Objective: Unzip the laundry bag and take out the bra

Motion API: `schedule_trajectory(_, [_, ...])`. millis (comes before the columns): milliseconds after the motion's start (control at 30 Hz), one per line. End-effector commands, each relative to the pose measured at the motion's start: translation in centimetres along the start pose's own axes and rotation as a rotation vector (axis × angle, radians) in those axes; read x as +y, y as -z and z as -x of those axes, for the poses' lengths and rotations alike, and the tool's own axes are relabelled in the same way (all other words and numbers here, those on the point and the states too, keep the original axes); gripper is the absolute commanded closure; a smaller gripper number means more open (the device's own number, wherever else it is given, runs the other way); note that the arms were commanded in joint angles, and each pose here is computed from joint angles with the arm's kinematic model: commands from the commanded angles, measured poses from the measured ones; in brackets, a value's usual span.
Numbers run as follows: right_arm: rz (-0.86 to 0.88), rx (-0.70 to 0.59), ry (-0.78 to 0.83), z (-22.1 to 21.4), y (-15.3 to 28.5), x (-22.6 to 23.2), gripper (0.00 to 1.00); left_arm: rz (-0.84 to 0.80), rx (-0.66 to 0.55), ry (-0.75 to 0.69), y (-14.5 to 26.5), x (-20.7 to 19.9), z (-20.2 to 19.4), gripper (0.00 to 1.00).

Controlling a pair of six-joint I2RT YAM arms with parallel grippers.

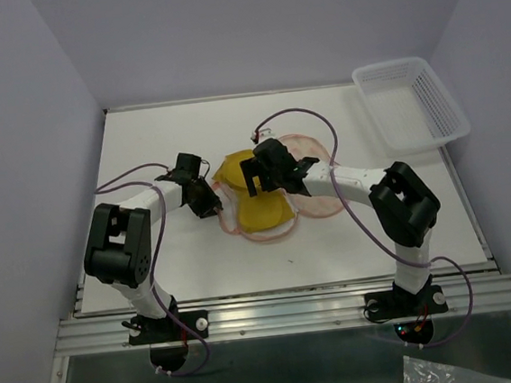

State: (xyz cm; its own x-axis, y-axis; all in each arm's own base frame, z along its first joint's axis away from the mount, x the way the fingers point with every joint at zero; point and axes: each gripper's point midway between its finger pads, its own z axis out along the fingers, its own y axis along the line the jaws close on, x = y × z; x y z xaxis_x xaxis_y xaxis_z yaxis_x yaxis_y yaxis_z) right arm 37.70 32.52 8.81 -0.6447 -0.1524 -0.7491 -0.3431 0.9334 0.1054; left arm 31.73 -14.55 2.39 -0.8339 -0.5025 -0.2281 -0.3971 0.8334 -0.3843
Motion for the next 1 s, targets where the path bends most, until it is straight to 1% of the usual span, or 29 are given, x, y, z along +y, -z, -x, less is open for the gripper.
schedule_trajectory(0, [0.002,-0.010,0.011,0.6,-0.9,1.1,0.00,0.020,0.005,-0.018,-0.5,-0.1,0.0,0.74])
schedule_trajectory(33, [-0.014,-0.018,0.006,0.8,-1.1,0.9,0.00,0.025,0.008,-0.018,-0.6,0.1,-0.1,0.79])
schedule_trajectory(100, [-0.014,-0.029,0.007,0.9,-1.5,1.0,0.02,0.035,0.006,-0.013,-0.8,0.2,-0.2,0.84])
schedule_trajectory(133, [-0.016,-0.019,0.010,0.6,-1.9,1.0,0.08,0.038,0.006,-0.011,-0.8,0.2,-0.1,0.91])
schedule_trajectory(167, [-0.011,-0.018,0.008,0.6,-2.0,1.2,0.16,0.040,0.013,-0.013,-0.9,0.3,-0.3,0.94])
schedule_trajectory(200, [-0.016,-0.019,0.006,0.6,-2.1,1.1,0.39,0.040,0.013,-0.010,-0.9,0.3,-0.3,0.96])
schedule_trajectory(267, [-0.034,-0.027,-0.004,0.6,-1.9,0.7,0.67,0.042,0.013,-0.005,-1.0,0.3,-0.3,1.00])
schedule_trajectory(300, [-0.042,-0.040,-0.007,1.0,-1.7,0.6,0.67,0.043,0.012,-0.005,-1.0,0.3,-0.4,1.00])
schedule_trajectory(333, [-0.056,-0.059,-0.007,1.6,-1.2,0.3,0.74,0.043,0.012,-0.002,-1.0,0.3,-0.4,1.00])
schedule_trajectory(367, [-0.065,-0.070,0.000,1.9,-0.9,0.0,0.76,0.044,0.011,0.001,-1.0,0.3,-0.3,1.00])
schedule_trajectory(433, [-0.074,-0.102,0.006,2.8,0.0,-0.3,0.86,0.046,0.010,0.007,-0.9,0.4,-0.4,1.00])
schedule_trajectory(467, [-0.066,-0.134,0.005,4.0,1.0,-0.2,0.90,0.046,0.009,0.005,-0.9,0.4,-0.4,1.00])
schedule_trajectory(500, [-0.059,-0.160,0.015,4.7,1.5,-0.2,0.99,0.046,0.009,0.007,-0.9,0.4,-0.4,1.00])
schedule_trajectory(567, [-0.050,-0.193,0.022,5.5,2.5,-0.2,0.99,0.050,0.009,0.010,-0.9,0.5,-0.4,1.00])
schedule_trajectory(600, [-0.044,-0.232,0.030,6.9,3.7,-0.2,0.99,0.052,0.008,0.010,-0.8,0.5,-0.4,1.00])
schedule_trajectory(667, [-0.034,-0.266,0.052,8.0,5.0,-0.2,0.99,0.065,0.008,0.014,-0.9,0.7,-0.3,1.00])
schedule_trajectory(733, [-0.038,-0.316,0.051,10.0,6.9,-1.2,0.99,0.078,0.008,0.016,-0.8,0.8,-0.2,1.00])
schedule_trajectory(800, [-0.039,-0.343,0.023,11.4,7.9,-3.3,0.99,0.080,0.003,0.017,-0.7,0.8,-0.2,1.00])
schedule_trajectory(833, [-0.041,-0.379,0.007,12.7,9.2,-4.3,0.99,0.078,0.002,0.017,-0.6,0.8,-0.1,1.00])
schedule_trajectory(867, [-0.085,-0.399,-0.020,13.7,9.6,-7.1,0.99,0.078,-0.002,0.015,-0.4,0.7,0.0,1.00])
schedule_trajectory(967, [-0.191,-0.476,-0.066,16.4,12.2,-12.7,0.99,0.084,-0.032,0.007,0.5,0.5,0.7,1.00])
